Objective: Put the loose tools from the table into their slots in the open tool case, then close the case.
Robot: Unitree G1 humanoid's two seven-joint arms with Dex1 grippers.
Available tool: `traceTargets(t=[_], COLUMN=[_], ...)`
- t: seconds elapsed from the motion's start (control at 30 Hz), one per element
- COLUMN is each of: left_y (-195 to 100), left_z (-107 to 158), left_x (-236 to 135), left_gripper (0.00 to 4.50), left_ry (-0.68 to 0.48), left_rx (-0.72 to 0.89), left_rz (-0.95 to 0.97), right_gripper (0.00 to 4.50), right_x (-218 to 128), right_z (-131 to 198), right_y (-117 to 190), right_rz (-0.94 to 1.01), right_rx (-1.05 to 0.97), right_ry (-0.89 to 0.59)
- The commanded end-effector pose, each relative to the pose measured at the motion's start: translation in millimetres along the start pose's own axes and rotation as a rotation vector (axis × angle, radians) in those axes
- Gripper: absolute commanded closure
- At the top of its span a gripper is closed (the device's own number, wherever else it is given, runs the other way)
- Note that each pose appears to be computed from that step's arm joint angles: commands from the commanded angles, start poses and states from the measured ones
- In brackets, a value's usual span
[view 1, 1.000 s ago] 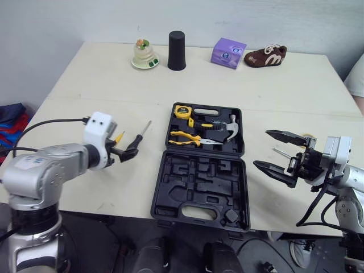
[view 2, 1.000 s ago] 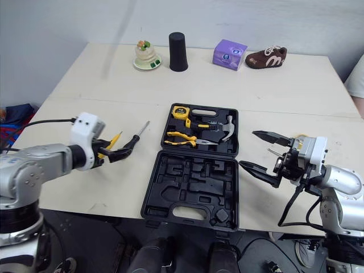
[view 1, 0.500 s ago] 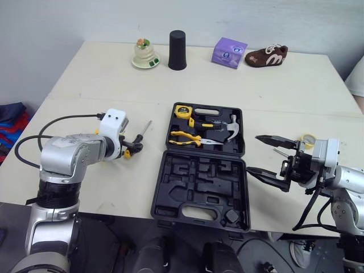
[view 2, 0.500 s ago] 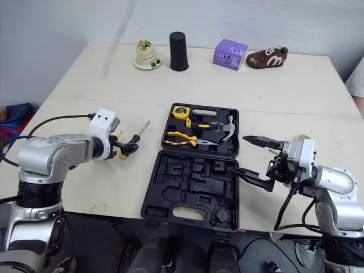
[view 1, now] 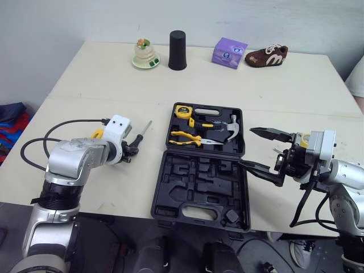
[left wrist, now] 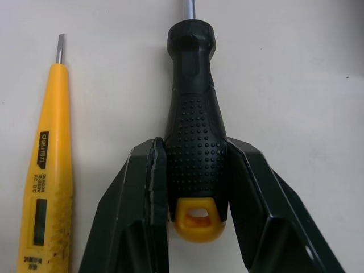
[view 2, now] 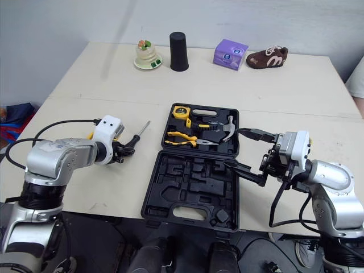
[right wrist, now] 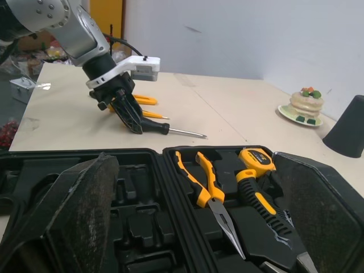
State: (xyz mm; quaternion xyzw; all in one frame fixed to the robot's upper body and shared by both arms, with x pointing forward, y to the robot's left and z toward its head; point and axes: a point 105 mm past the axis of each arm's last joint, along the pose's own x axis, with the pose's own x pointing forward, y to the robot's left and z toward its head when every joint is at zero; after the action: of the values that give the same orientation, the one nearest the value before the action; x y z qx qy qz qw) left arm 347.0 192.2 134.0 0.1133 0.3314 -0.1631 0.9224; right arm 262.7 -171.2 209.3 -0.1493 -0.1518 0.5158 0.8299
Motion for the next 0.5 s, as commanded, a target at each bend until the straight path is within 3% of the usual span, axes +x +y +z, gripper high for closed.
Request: traceTargets(t=[0.03,0.1,0.2,0.3,0.4,0.5], left_y=[7.5,11.2,1.8,-19.5,-70.4,-92.7], left_z=[12.3,32.7,45.1,80.3,68.5,67.3], left_x=[-6.4,-17.2,-30.8,-63.8,-80.0,-77.8], left_gripper=[3.51,3.51,3.51,3.51,3.51,3.51], left_ry=[-0.095,-0.201,-0.237,-0.408,-0.390,-0.377], left_rx=[0.024,0.081,0.226,0.477,0.762,0.920], left_rz=[0.032,0.051,-0.011,-0.171,-0.506,-0.645], right_gripper=[0.00,0.00,0.00,0.00,0.00,0.00], right_x=[-5.7,-8.6,-11.8,-30.3,-40.3,-48.0], right_z=[9.2,7.7,5.9,-3.8,-3.4,-6.3], right_y=[-6.6,-9.7,-11.4,-15.3,-20.1,-16.2], right_rz=[-0.029,-0.044,-0.047,-0.041,-0.070,-0.058], right_rx=[-0.057,-0.063,-0.066,-0.079,-0.078,-0.074], right_ry=[-0.003,0.005,0.016,0.117,0.130,0.170])
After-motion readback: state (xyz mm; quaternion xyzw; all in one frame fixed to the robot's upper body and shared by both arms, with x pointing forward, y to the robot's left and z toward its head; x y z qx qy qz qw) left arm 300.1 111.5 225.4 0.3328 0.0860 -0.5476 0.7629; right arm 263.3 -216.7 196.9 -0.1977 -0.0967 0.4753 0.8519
